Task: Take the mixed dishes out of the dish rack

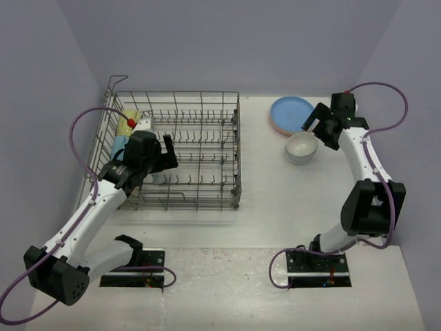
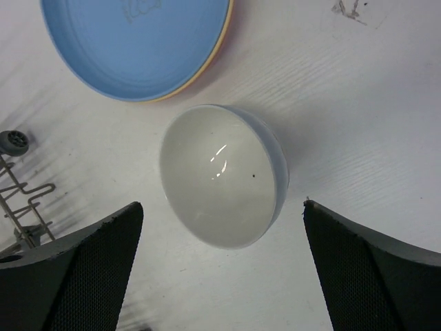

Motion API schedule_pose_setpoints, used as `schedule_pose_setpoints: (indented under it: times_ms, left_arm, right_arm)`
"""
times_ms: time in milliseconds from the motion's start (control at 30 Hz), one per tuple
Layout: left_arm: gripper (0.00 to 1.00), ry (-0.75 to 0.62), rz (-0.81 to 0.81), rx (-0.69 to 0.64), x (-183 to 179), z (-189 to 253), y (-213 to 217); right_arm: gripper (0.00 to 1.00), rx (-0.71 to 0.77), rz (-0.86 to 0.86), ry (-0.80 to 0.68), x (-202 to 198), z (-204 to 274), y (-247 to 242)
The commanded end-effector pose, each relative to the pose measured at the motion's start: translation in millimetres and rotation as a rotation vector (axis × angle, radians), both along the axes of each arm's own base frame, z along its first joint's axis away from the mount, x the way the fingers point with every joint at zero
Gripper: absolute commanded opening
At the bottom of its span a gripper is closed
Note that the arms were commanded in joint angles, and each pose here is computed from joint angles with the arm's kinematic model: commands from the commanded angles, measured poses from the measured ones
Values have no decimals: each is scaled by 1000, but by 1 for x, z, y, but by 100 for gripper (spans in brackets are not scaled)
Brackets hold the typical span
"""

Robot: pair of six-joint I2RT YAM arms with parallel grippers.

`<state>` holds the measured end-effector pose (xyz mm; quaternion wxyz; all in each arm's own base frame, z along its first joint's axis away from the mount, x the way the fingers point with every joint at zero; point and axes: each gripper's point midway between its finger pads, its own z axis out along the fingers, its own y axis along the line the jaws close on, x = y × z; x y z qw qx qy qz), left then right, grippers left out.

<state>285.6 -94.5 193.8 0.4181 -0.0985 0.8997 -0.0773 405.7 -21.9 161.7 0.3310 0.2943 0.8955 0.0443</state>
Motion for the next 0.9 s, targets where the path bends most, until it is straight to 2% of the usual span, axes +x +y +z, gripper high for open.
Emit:
schedule_pose_setpoints:
  times_ms: [0, 100, 200, 433, 567, 867]
  left_arm:
    - [100, -3, 58, 3, 5, -9, 10]
    - [100, -4, 59, -29, 13, -16, 14]
    - [100, -18, 47, -73, 20, -18, 13]
    - [100, -69, 34, -90, 20, -7, 17]
    - [100, -85, 36, -98, 18, -4, 18]
    - [100, -100, 23, -102, 15, 3, 17]
  right_arm:
    - [99, -39, -6, -88, -4, 41, -4]
    - [99, -40, 85, -140, -8, 58, 18]
    - [99, -18, 143, -157, -10, 53, 30]
    - [99, 8, 134, -37, 8, 2, 29]
    - [99, 101, 156, -33, 15, -13, 35]
    - [99, 171, 172, -57, 17, -31, 36]
